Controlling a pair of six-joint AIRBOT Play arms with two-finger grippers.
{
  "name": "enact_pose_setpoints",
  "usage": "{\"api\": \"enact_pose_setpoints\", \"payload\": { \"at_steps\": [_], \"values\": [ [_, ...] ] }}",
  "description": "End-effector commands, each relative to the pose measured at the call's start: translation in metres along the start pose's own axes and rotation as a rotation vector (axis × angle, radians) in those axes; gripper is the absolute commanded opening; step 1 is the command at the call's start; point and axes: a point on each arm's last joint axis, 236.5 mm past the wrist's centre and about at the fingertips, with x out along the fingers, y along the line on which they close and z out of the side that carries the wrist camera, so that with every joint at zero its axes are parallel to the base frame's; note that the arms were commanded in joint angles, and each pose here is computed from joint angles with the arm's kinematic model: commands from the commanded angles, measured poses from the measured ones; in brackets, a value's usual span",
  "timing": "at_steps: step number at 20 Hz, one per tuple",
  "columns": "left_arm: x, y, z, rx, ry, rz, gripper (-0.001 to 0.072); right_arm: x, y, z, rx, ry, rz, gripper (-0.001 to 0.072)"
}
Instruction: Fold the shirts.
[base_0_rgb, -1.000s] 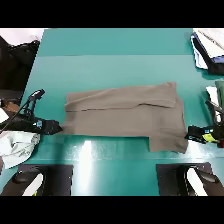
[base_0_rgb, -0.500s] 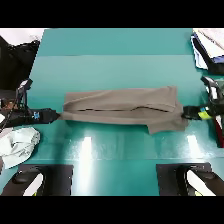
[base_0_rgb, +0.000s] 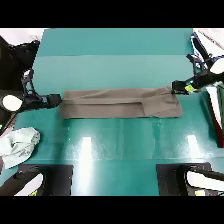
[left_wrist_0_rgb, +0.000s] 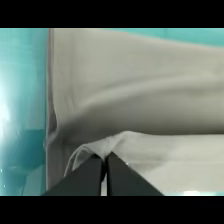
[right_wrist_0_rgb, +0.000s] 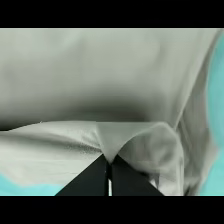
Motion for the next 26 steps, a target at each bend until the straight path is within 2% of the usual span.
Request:
{"api": "enact_pose_setpoints", "payload": {
  "at_steps": [1,3,4,5,6,9,12,13,14,15,16,17,22,26],
  "values": [
    [0.02,0.006,0.016,-0.013,-0.012,0.016,0.0023,0.016,-0.003,0.028,-0.001,-0.006,-0.001,0.002],
    [0.025,0.007,0.016,-0.015,-0.003,0.02,0.0024,0.021,-0.003,0.039,-0.003,-0.012,0.001,0.0039],
    [0.025,0.007,0.016,-0.014,-0.001,0.02,0.013,0.023,0.002,0.044,0.001,-0.016,0.028,0.0232],
    [0.025,0.007,0.015,-0.014,0.0,0.02,0.0429,0.023,0.009,0.049,-0.002,-0.023,0.077,0.0392],
    [0.025,0.007,0.013,-0.014,0.01,0.02,0.0669,0.019,0.019,0.053,-0.001,-0.026,0.149,0.0455],
    [0.021,0.003,0.0,-0.007,0.078,0.012,0.0643,-0.005,0.036,0.048,-0.001,0.006,0.364,0.0477],
    [0.011,-0.006,-0.019,-0.002,0.194,-0.008,0.0642,-0.013,-0.007,0.026,0.06,0.084,0.358,0.0494],
    [0.009,-0.008,-0.024,-0.005,0.222,-0.017,0.0639,-0.012,-0.021,0.019,0.091,0.097,0.356,0.0606],
    [0.007,-0.012,-0.03,-0.017,0.245,-0.032,0.045,-0.009,-0.037,0.013,0.115,0.101,0.353,0.0709],
    [0.006,-0.016,-0.033,-0.03,0.261,-0.047,0.0234,-0.005,-0.049,0.007,0.135,0.104,0.354,0.0709],
    [0.006,-0.02,-0.035,-0.043,0.271,-0.063,0.0103,0.0,-0.06,0.001,0.155,0.106,0.354,0.0709],
    [0.005,-0.024,-0.036,-0.055,0.277,-0.078,0.0048,0.006,-0.069,-0.007,0.165,0.11,0.356,0.0709],
    [0.0,-0.043,-0.044,-0.073,0.313,-0.155,0.0052,0.046,-0.085,-0.041,0.173,0.238,0.428,0.0707],
    [-0.004,-0.049,-0.053,-0.075,0.356,-0.18,0.0051,0.063,-0.071,-0.032,0.166,0.215,0.546,0.0693]
  ]
}}
